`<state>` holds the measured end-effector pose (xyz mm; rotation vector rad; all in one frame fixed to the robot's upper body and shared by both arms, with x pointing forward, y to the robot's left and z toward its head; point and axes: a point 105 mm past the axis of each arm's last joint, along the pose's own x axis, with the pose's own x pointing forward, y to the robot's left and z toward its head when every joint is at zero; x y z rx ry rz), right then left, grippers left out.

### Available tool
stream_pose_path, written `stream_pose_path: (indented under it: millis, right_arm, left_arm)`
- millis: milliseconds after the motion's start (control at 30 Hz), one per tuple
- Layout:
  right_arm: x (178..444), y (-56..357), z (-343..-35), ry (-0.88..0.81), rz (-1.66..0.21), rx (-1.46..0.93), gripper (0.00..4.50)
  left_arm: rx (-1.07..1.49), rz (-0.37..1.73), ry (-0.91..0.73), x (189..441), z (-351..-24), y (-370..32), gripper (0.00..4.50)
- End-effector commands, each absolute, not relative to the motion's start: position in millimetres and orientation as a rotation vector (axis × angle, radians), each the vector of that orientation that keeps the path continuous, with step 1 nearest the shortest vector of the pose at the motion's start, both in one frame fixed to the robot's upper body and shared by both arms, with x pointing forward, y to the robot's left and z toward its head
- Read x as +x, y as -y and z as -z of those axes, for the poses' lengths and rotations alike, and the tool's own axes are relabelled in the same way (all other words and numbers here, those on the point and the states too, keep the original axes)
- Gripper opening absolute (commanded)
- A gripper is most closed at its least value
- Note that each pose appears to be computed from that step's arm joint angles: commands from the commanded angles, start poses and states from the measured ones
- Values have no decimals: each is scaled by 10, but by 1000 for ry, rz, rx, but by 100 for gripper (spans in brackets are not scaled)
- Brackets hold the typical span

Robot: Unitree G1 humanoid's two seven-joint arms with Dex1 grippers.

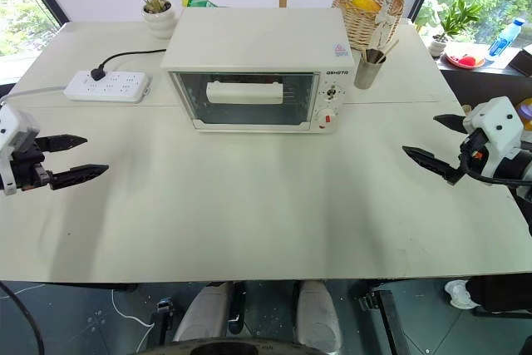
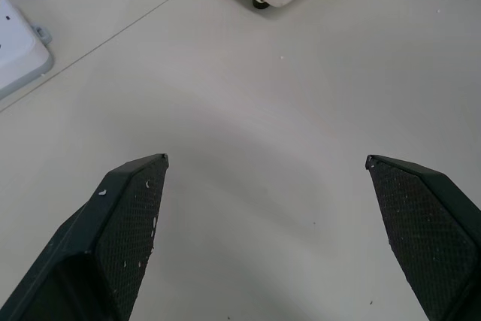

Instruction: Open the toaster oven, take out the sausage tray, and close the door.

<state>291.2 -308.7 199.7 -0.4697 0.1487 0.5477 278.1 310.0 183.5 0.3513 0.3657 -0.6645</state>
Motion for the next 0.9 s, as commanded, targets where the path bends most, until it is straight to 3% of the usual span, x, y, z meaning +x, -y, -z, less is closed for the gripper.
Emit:
stream_pose_path:
  millis: [33,567,767,900]
  right_arm:
    - [2906,3095,-2130,-92,-536,-476,450]
    - [2847,2919,-2163,-98,-603,-412,450]
    - [2825,2279,-2442,-48,-791,-343,450]
    - [2809,1791,-2446,-40,-895,-328,450]
  left_arm:
    - [387,671,-350,2793,-1893,-3091,444]
    - [293,723,-267,2871,-2096,-2913,444]
    - [274,965,-179,2812,-2429,-2395,444]
    - [322,1106,-182,2777,-2488,-2130,444]
